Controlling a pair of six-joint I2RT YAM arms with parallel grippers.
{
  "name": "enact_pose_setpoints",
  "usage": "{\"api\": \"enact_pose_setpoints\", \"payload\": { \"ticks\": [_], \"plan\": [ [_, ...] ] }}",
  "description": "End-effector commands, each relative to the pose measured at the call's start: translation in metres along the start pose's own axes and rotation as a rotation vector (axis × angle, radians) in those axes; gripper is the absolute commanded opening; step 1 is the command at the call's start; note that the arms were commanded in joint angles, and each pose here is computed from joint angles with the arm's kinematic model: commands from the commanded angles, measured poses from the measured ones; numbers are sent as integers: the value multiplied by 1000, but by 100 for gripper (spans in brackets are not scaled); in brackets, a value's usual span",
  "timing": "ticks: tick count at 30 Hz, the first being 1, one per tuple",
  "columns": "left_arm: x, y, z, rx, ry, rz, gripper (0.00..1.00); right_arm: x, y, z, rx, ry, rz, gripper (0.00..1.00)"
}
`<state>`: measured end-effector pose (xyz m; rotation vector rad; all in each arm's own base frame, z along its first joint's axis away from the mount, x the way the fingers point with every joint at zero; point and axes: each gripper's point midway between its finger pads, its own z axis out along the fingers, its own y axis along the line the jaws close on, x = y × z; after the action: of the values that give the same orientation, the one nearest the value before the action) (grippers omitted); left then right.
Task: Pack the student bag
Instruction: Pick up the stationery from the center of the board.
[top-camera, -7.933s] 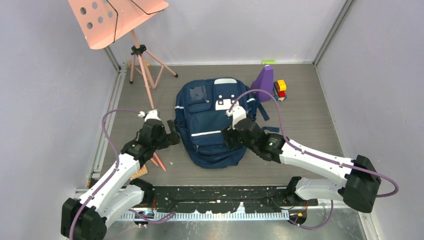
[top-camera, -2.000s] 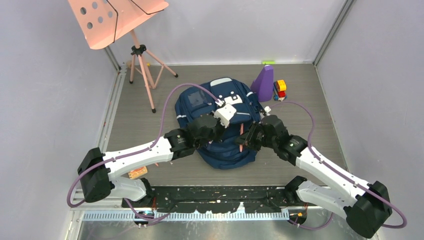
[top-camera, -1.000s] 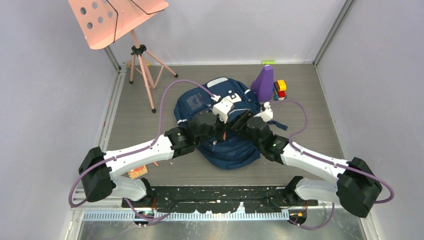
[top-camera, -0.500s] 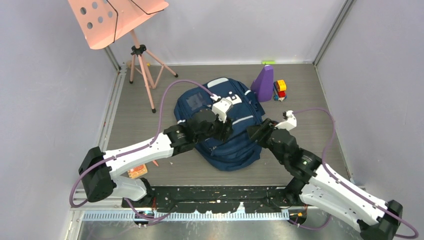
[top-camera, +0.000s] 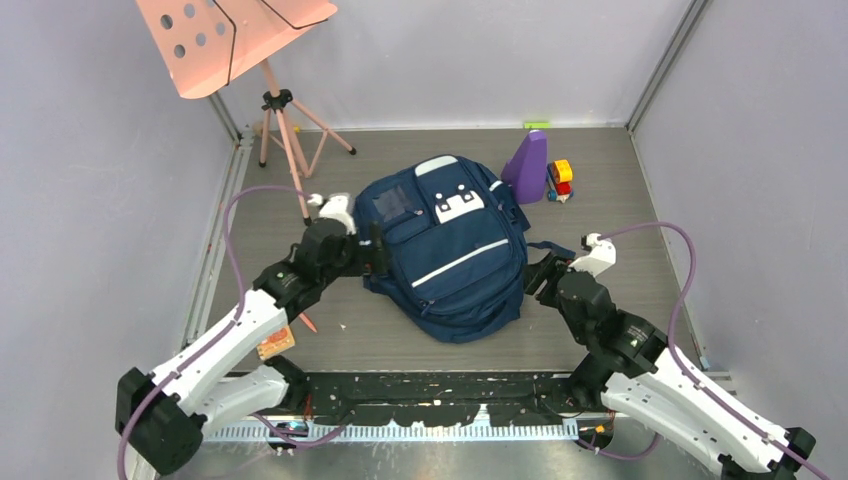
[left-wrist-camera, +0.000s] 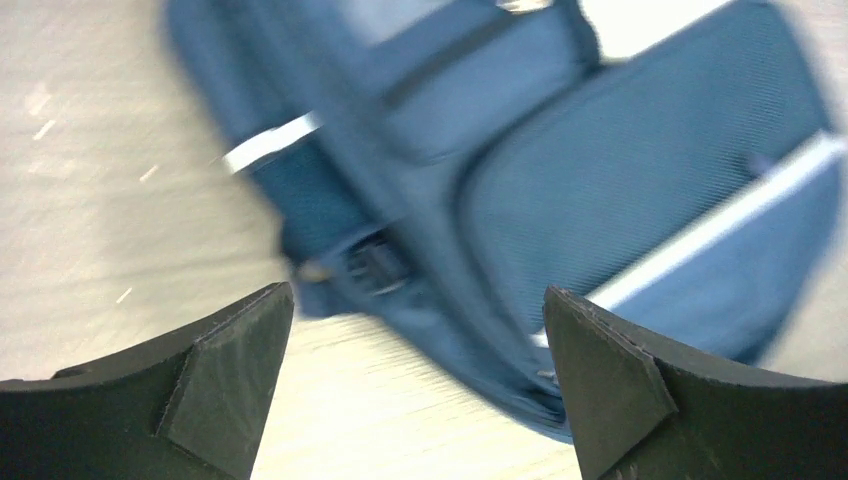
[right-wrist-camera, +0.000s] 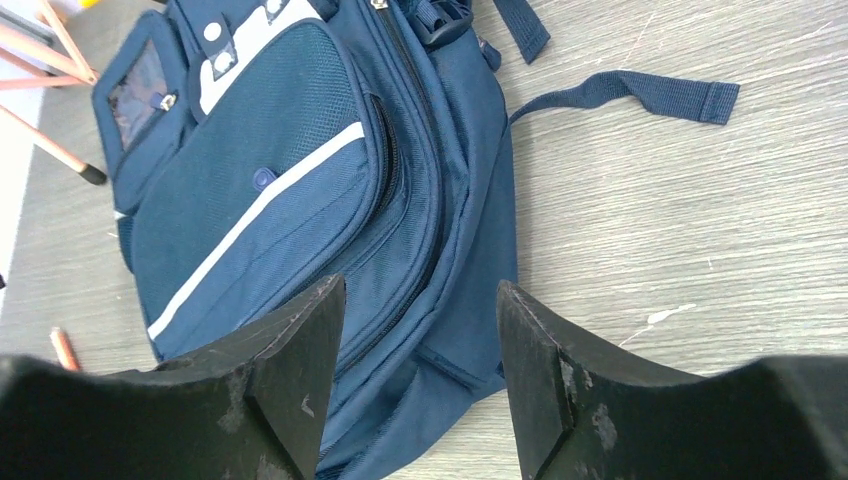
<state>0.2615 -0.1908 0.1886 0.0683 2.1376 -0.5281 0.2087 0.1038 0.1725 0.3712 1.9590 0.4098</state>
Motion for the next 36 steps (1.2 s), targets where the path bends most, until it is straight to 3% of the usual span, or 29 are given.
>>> {"api": "enact_pose_setpoints", "payload": {
  "ticks": [1, 4, 9, 11, 24, 36],
  "plan": [
    [57, 96, -9, -328, 129, -208, 99, -19, 14, 1, -25, -47, -36, 64],
    [78, 145, -19, -475, 116, -324, 99, -14, 23, 6, -55, -29, -44, 65],
    [110, 198, -41, -710, 86, -398, 95, -9, 31, 11, -88, -21, -39, 65],
    [111, 202, -42, -725, 89, -424, 87, -8, 32, 12, -96, -20, -39, 65],
    [125, 214, -40, -786, 205, -501, 57, -9, 29, 12, -92, -37, -52, 67],
    [131, 216, -33, -729, 252, -551, 17, -11, 27, 10, -92, -49, -44, 67]
  ]
}}
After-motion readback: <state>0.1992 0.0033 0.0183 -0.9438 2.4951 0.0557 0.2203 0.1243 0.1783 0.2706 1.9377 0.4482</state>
